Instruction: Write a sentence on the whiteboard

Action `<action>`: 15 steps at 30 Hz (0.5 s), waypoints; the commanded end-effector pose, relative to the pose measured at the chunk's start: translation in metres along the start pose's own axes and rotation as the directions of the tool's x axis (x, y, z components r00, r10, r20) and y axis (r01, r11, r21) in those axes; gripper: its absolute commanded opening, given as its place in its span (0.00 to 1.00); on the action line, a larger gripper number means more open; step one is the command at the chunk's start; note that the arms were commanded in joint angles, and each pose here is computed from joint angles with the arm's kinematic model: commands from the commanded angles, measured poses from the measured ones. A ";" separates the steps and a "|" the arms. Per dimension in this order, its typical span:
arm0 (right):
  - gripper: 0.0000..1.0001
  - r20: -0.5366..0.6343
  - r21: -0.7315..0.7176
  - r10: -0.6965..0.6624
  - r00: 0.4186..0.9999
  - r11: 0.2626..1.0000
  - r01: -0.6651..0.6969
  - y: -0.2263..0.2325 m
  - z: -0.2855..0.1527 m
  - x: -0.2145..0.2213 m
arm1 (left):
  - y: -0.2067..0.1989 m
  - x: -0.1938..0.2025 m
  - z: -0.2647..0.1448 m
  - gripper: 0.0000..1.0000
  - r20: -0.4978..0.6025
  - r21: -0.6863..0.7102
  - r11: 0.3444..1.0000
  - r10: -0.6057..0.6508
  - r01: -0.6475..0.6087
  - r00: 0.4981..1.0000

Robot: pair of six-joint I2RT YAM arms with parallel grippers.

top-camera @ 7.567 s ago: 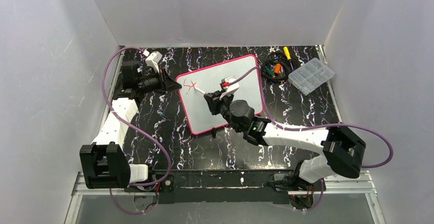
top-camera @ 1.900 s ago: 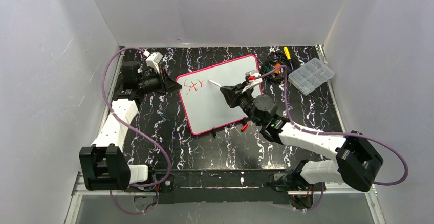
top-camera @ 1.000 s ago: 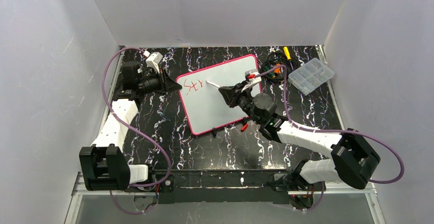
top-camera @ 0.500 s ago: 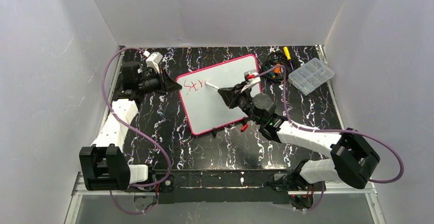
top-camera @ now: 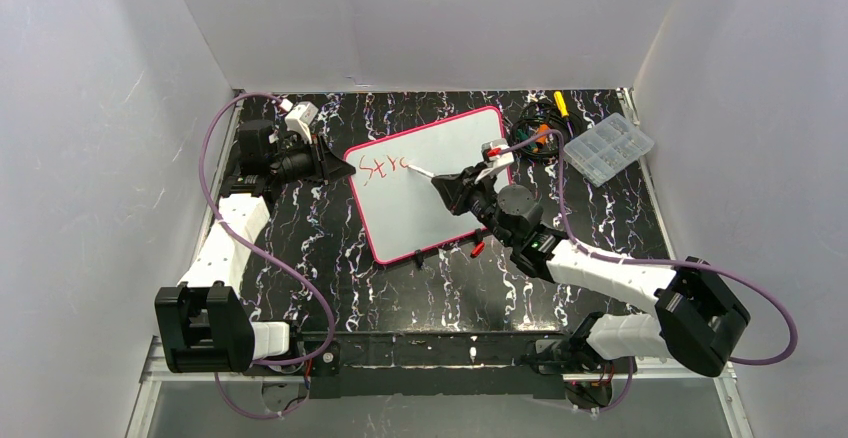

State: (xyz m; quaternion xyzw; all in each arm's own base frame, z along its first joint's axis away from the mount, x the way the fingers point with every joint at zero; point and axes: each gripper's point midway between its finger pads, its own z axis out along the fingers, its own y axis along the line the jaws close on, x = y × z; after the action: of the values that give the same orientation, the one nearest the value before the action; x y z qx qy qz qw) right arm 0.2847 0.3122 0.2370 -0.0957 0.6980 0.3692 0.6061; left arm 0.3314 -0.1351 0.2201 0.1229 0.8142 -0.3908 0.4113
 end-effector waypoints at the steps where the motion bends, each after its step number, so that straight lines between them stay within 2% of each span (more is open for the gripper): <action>1: 0.01 0.069 0.038 -0.024 0.997 0.999 0.021 -0.005 0.003 -0.022 | -0.012 0.008 -0.004 0.00 -0.021 0.032 0.999 0.007 -0.007 1.000; 7: 0.01 0.102 0.011 -0.026 0.994 1.000 0.025 0.005 0.014 -0.034 | -0.011 0.008 -0.004 0.00 -0.021 0.032 0.999 0.007 -0.006 1.000; 15: 0.01 0.091 -0.021 -0.023 0.996 0.999 0.025 0.011 0.019 -0.030 | -0.012 0.008 -0.003 0.00 -0.021 0.034 0.999 0.008 -0.007 1.000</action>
State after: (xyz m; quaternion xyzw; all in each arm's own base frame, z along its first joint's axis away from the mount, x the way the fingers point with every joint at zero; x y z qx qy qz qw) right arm 0.2935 0.3206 0.2491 -0.0973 0.6843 0.3708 0.6203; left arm 0.3319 -0.1346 0.2198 0.1220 0.8149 -0.3889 0.4120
